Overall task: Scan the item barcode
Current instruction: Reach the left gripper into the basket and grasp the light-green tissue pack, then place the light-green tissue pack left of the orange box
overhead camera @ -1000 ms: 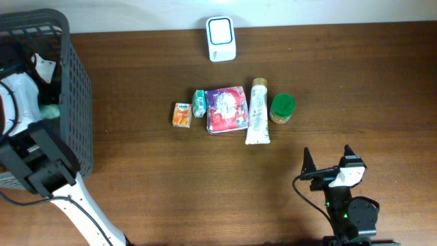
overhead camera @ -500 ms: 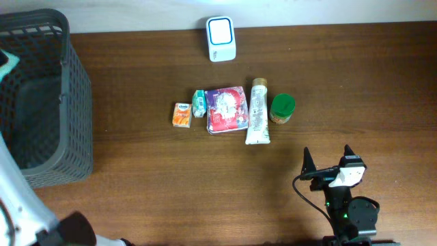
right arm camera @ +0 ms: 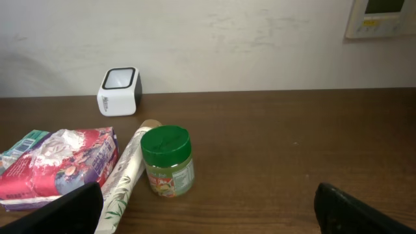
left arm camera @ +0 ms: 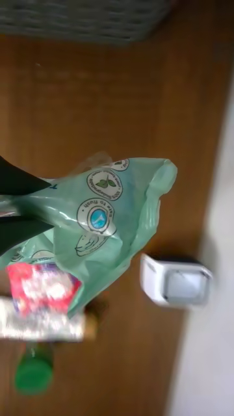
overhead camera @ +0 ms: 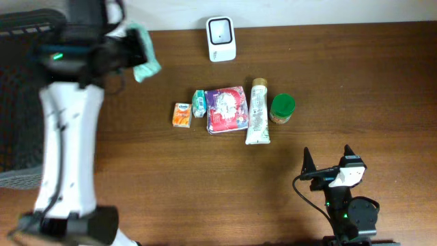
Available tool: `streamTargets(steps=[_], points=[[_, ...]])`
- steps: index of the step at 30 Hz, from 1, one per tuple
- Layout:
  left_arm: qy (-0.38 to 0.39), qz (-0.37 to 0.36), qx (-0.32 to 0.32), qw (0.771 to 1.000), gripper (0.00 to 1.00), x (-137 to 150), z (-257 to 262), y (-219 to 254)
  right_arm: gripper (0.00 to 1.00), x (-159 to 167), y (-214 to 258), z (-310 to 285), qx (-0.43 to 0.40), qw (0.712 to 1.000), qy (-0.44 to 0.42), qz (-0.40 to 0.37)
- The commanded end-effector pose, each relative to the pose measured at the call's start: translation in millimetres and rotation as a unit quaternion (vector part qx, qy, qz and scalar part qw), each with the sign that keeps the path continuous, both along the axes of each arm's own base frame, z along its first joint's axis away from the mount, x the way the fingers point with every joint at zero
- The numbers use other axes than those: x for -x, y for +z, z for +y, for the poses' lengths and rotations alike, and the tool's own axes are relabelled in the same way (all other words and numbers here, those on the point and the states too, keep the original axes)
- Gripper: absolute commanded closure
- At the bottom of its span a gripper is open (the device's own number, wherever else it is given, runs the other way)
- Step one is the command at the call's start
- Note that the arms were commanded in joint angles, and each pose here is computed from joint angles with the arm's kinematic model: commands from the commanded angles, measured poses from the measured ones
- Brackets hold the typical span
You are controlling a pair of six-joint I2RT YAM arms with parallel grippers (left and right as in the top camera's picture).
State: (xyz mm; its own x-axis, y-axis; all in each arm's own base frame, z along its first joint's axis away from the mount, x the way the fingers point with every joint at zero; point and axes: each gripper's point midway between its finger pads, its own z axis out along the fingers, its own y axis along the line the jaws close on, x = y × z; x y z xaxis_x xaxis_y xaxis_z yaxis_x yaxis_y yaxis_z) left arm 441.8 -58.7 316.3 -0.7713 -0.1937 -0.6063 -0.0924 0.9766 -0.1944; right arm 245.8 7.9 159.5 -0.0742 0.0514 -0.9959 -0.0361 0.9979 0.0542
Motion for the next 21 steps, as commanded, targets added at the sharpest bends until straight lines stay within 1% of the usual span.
streamTargets(steps=[1, 2, 5, 6, 9, 12, 15, 18, 20, 21], points=[[0.094, 0.070, -0.097, 0.988, 1.00, -12, 16, -58, 0.01, 0, -3, 1, -0.004, 1.000, 0.000, 0.002], [0.103, 0.091, -0.114, 0.984, 1.00, -18, 18, -79, 0.01, 0, -3, 1, -0.004, 1.000, 0.000, 0.002], [0.089, 0.148, -0.132, 0.976, 1.00, -23, 10, -125, 0.01, 0, -3, 1, -0.004, 1.000, 0.000, 0.002], [0.083, 0.177, -0.141, 0.970, 1.00, -22, 7, -147, 0.01, 0, -3, 1, -0.004, 1.000, 0.000, 0.002], [0.074, 0.223, -0.157, 0.959, 1.00, -19, 4, -183, 0.01, 0, -3, 1, -0.004, 1.000, 0.000, 0.002], [0.057, 0.281, -0.174, 0.942, 1.00, -11, 0, -226, 0.01, 0, -3, 1, -0.004, 1.000, 0.000, 0.002], [0.007, 0.302, -0.191, 0.934, 1.00, -10, -3, -243, 0.01, 0, -3, 1, -0.004, 1.000, 0.000, 0.002], [-0.020, 0.293, -0.199, 0.935, 0.99, -17, -5, -248, 0.01, 0, -3, 1, -0.004, 1.000, 0.000, 0.002], [-0.046, 0.290, -0.197, 0.935, 0.95, -20, -10, -249, 0.01, 0, -3, 1, -0.004, 1.000, 0.000, 0.002], [-0.049, 0.291, -0.193, 0.936, 0.88, -19, -11, -250, 0.01, 0, -3, 1, -0.004, 1.000, 0.000, 0.002]])
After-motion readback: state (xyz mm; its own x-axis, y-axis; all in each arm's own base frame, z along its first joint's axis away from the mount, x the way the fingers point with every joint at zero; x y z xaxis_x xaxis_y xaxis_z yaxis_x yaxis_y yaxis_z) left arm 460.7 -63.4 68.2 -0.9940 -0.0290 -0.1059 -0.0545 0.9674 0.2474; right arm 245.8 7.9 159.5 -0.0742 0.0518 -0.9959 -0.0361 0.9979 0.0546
